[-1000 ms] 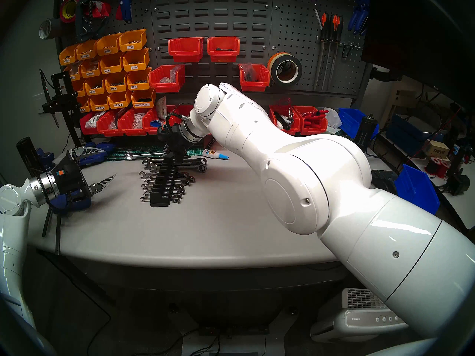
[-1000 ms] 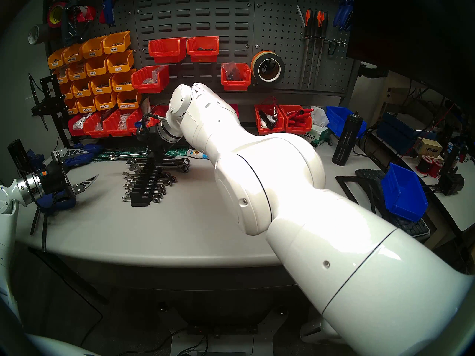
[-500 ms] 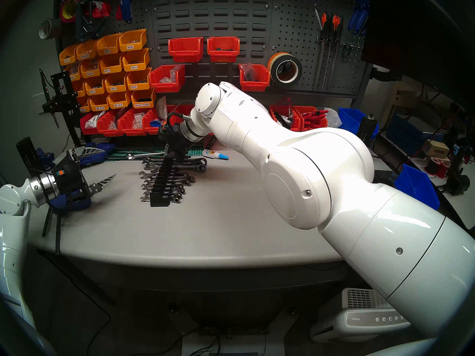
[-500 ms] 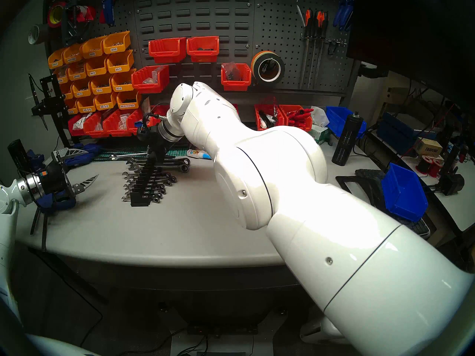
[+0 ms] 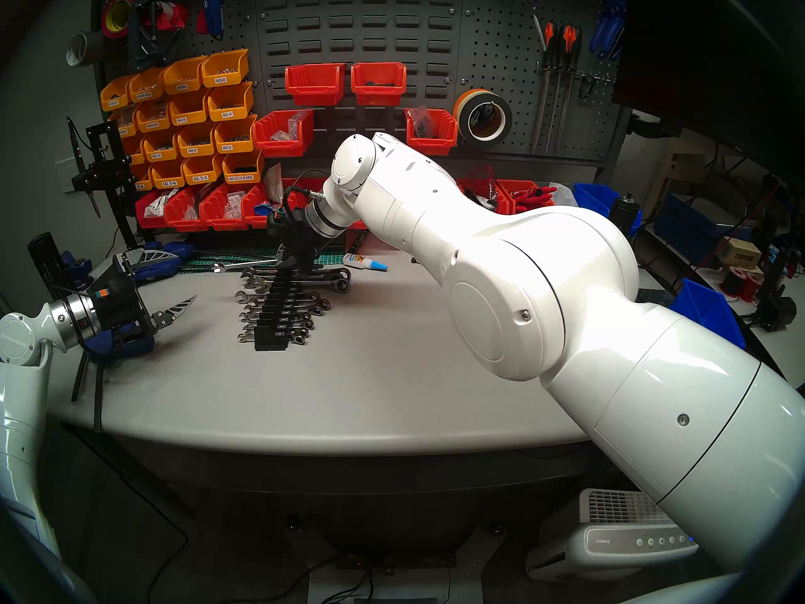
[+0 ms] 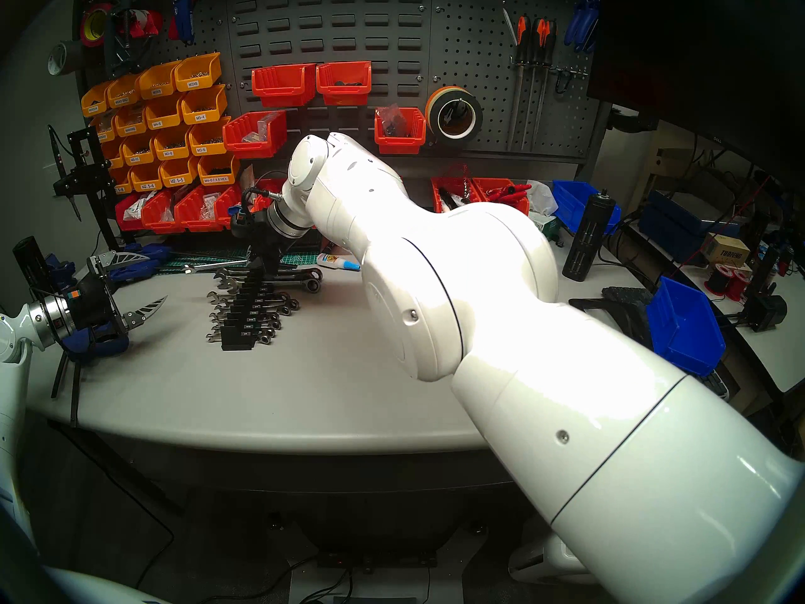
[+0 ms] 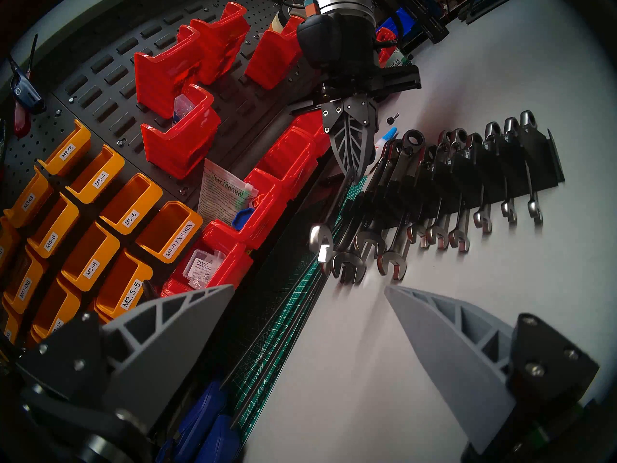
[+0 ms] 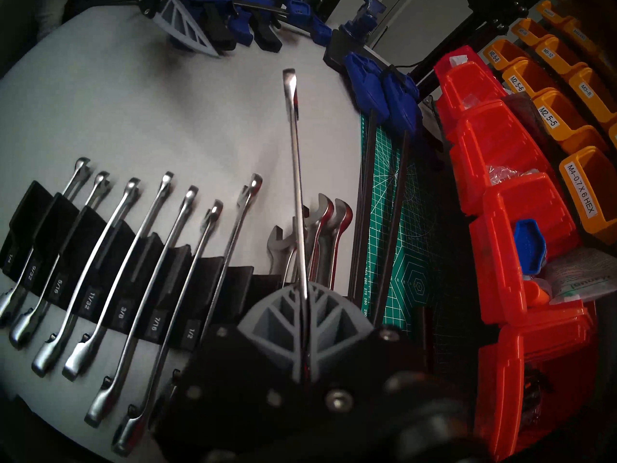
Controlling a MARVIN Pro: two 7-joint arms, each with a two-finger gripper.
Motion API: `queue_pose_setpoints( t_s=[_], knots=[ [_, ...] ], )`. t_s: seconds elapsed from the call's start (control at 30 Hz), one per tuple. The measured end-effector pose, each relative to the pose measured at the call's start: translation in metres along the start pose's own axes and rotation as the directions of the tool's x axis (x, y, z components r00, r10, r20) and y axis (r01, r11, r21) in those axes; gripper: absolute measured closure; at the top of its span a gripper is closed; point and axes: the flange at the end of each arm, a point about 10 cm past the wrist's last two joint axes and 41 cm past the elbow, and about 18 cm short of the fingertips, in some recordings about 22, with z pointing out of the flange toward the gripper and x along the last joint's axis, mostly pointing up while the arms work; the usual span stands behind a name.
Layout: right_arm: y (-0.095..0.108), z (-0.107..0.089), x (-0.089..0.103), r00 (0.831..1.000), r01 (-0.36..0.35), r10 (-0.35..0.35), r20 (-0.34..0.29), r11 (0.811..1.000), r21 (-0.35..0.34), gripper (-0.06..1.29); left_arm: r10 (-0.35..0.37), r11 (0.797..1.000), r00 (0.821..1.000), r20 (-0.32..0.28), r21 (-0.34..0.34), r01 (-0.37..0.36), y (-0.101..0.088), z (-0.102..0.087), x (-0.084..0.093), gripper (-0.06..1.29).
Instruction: Put the wrenches on the table into the correct slot in the case
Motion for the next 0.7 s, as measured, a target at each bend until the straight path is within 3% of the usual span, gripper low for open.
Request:
queue_pose_setpoints(
  t_s=[0.3,0.7],
  knots=[
    [-0.003,-0.002,-0.005,1.0,-0.014,0.013,0.01,0.999,0.038,1.27,0.0,1.0,1.0,0.0,0.0,0.0,0.0,0.0,0.0,0.0],
    [-0.002,-0.006,-0.016,0.998,-0.054,0.052,0.037,0.998,0.035,1.27,0.0,1.0,1.0,0.0,0.0,0.0,0.0,0.0,0.0,0.0]
  ],
)
